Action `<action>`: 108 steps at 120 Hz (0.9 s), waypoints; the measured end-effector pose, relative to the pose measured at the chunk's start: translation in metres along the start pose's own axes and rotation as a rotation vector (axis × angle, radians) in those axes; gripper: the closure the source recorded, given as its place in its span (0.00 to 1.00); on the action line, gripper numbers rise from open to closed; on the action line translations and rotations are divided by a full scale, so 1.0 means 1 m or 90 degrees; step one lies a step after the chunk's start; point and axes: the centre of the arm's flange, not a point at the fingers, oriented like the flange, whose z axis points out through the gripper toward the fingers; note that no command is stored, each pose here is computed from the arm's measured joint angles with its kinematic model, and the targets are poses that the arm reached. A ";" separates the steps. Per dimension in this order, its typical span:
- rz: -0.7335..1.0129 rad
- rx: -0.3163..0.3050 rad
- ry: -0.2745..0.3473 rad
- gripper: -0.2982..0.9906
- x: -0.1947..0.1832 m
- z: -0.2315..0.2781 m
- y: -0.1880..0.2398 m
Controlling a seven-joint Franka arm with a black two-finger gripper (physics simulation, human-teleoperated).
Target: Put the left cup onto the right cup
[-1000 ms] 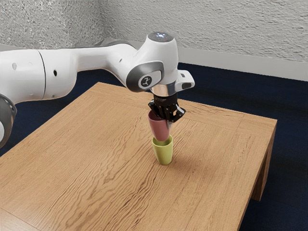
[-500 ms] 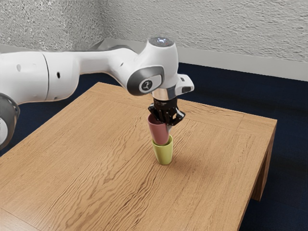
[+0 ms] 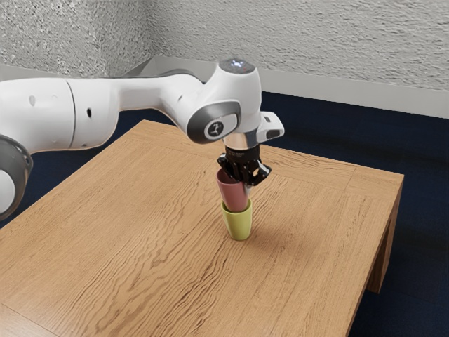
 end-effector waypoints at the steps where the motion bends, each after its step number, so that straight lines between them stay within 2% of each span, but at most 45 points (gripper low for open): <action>1: 0.000 0.000 0.000 0.77 0.000 0.000 0.000; 20: 0.000 -0.001 -0.002 0.57 0.000 0.003 0.000; 38: -0.001 -0.001 -0.002 0.46 0.001 0.003 -0.001; 108: 0.000 -0.001 0.000 0.28 0.001 0.002 -0.001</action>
